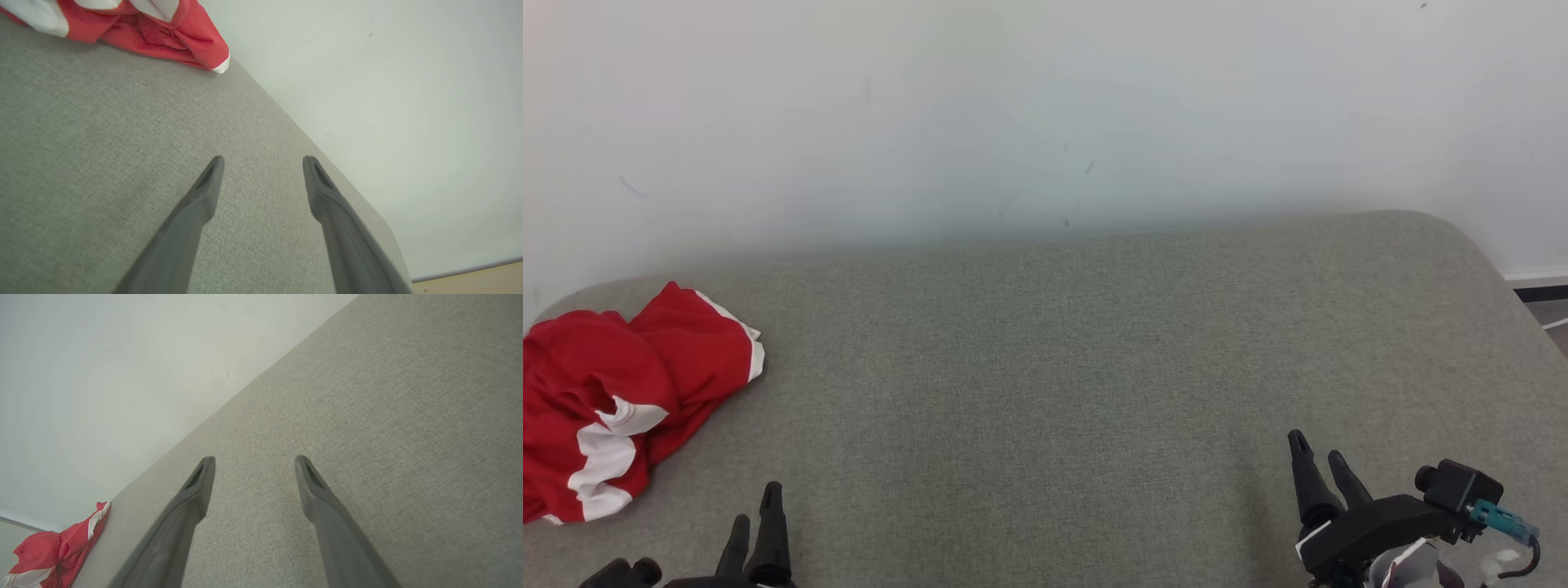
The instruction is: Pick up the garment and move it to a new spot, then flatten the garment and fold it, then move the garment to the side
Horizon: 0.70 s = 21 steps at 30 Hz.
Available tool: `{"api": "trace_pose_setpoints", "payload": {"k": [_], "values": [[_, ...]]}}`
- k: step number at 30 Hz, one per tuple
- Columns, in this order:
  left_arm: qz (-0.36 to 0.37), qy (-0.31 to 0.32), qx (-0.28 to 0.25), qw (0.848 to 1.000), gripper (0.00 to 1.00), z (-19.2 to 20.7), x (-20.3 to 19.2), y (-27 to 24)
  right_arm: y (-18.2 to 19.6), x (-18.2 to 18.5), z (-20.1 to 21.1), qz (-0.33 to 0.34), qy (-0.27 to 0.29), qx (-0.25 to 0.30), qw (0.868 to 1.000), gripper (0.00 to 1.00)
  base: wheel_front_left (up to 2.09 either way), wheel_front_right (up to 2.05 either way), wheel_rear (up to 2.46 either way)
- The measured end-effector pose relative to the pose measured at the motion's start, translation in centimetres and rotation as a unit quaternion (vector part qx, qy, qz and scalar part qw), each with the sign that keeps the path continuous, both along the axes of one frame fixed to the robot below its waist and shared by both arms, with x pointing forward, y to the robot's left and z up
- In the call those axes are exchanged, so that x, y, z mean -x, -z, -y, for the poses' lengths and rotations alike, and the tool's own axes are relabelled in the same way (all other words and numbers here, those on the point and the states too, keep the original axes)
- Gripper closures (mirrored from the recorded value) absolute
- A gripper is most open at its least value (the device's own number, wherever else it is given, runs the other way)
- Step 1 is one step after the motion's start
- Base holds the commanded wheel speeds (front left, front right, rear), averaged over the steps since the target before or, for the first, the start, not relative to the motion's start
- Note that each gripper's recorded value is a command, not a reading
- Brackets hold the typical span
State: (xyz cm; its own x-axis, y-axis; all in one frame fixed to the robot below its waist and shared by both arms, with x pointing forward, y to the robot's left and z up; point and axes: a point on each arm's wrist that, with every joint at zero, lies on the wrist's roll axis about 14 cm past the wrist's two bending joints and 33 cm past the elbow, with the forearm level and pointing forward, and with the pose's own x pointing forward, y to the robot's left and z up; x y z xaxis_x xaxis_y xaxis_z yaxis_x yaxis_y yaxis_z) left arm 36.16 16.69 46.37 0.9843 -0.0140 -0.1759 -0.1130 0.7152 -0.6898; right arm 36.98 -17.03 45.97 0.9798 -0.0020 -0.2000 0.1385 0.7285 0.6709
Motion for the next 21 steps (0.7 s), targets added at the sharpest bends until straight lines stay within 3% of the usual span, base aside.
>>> {"api": "trace_pose_setpoints", "payload": {"k": [11,21], "values": [[0.014,0.022,-0.089,0.996,0.0,0.6,0.2,-0.4,-0.4,-0.2,0.0,0.014,-0.004,0.082,0.997,0.0,0.0,0.0,0.0],[0.038,0.046,-0.196,0.979,0.0,0.7,0.4,-1.3,-0.3,-0.2,-0.4,0.019,-0.015,0.151,0.988,0.0,0.0,0.0,0.0]]}}
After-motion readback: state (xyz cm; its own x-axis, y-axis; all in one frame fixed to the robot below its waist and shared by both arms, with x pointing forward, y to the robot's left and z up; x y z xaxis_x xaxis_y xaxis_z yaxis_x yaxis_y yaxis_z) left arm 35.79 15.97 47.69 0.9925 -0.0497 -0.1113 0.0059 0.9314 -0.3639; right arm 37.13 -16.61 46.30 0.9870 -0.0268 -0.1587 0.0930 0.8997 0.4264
